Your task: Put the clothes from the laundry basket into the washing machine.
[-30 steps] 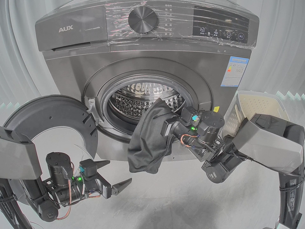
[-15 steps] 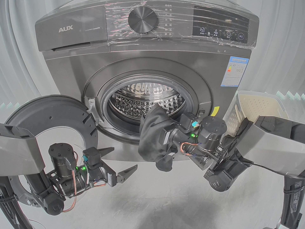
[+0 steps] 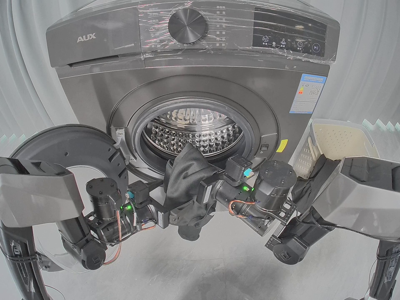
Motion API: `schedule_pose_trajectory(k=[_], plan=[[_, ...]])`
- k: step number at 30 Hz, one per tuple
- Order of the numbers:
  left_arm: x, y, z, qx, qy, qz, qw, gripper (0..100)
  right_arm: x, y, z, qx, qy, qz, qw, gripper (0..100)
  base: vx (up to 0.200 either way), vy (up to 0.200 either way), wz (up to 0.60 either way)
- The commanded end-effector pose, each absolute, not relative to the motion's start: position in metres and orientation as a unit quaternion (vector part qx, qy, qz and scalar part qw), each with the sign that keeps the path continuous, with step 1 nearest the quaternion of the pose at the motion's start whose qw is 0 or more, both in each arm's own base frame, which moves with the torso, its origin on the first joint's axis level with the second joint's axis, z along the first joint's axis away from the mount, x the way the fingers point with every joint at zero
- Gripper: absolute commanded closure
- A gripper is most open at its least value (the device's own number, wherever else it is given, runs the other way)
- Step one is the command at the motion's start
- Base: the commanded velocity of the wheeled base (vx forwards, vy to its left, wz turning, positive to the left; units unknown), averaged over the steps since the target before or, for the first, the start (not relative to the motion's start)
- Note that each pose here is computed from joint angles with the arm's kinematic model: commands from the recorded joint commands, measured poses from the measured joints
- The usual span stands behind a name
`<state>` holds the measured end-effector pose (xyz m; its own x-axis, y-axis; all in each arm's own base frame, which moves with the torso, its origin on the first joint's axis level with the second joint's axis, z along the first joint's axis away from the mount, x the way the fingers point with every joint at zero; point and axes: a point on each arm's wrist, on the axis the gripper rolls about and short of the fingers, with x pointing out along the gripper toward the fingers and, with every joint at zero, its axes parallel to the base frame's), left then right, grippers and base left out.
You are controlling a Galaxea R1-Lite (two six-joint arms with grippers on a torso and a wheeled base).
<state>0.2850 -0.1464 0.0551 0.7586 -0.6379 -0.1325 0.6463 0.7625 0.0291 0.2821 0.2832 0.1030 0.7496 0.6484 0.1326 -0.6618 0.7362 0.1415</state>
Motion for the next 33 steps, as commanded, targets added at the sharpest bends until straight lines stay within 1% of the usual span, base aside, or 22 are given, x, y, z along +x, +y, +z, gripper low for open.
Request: schedule_pose_trajectory(k=[1, 10, 18, 22, 23, 26, 29, 33], plan=[[0.302, -0.154, 0.043, 0.036, 0.056, -0.342, 0.937, 0, 0.274, 0.287, 0.102, 0.09, -0.033, 0.362, 0.927, 100, 0.0, 0.0, 0.0], [0.313, -0.169, 0.04, 0.036, 0.038, -0.354, 0.934, 0, 0.265, 0.295, 0.102, 0.094, -0.032, 0.376, 0.921, 100, 0.0, 0.0, 0.0], [0.333, -0.174, 0.032, 0.033, 0.024, -0.345, 0.938, 0, 0.259, 0.295, 0.099, 0.093, -0.026, 0.381, 0.92, 100, 0.0, 0.0, 0.0], [0.339, -0.176, 0.034, 0.03, 0.015, -0.336, 0.941, 0, 0.257, 0.293, 0.1, 0.093, -0.026, 0.381, 0.92, 100, 0.0, 0.0, 0.0], [0.34, -0.176, 0.034, 0.028, 0.013, -0.326, 0.945, 100, 0.257, 0.292, 0.1, 0.092, -0.025, 0.38, 0.92, 100, 0.0, 0.0, 0.0], [0.342, -0.177, 0.036, 0.026, 0.009, -0.321, 0.947, 100, 0.259, 0.29, 0.1, 0.092, -0.024, 0.376, 0.922, 100, 0.0, 0.0, 0.0], [0.344, -0.176, 0.041, 0.019, 0.002, -0.312, 0.95, 100, 0.264, 0.281, 0.097, 0.088, -0.014, 0.356, 0.93, 100, 0.0, 0.0, 0.0], [0.34, -0.168, 0.046, 0.012, 0.007, -0.298, 0.955, 100, 0.274, 0.262, 0.089, 0.083, 0.004, 0.323, 0.943, 100, 0.0, 0.0, 0.0]])
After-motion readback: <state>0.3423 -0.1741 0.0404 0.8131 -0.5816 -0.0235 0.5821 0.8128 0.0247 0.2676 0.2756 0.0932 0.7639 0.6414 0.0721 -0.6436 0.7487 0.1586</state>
